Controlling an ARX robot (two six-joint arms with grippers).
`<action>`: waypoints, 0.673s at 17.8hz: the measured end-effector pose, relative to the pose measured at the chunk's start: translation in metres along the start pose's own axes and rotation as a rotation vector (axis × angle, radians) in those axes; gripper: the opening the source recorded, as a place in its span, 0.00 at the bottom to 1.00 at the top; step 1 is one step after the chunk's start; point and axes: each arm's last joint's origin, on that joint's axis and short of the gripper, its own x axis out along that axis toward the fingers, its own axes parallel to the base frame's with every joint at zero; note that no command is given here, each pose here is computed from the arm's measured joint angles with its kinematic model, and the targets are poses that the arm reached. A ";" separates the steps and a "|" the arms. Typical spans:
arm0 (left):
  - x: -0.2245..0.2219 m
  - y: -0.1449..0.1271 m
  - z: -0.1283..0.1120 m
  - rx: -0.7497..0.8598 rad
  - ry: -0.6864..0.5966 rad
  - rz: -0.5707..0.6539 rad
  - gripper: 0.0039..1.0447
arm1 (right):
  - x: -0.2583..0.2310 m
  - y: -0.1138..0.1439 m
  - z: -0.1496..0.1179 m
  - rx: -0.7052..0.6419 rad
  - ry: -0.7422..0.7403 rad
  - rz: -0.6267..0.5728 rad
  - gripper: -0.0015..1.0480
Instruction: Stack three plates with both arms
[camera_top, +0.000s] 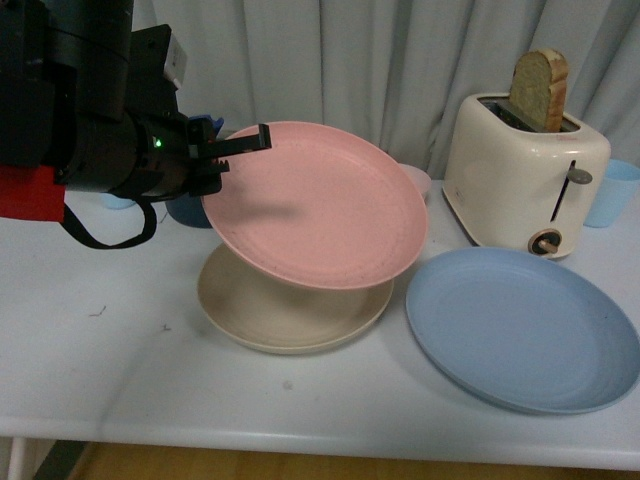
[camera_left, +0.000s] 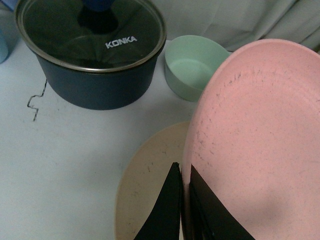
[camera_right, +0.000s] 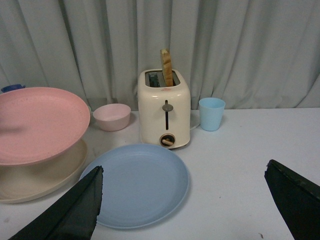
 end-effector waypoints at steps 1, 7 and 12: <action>0.009 0.002 -0.005 -0.033 0.012 0.011 0.02 | 0.000 0.000 0.000 0.000 0.000 0.000 0.94; 0.037 0.017 -0.031 -0.107 0.042 0.109 0.02 | 0.000 0.000 0.000 0.000 0.000 0.000 0.94; 0.041 0.030 -0.044 -0.098 0.093 0.157 0.02 | 0.000 0.000 0.000 0.000 0.000 0.000 0.94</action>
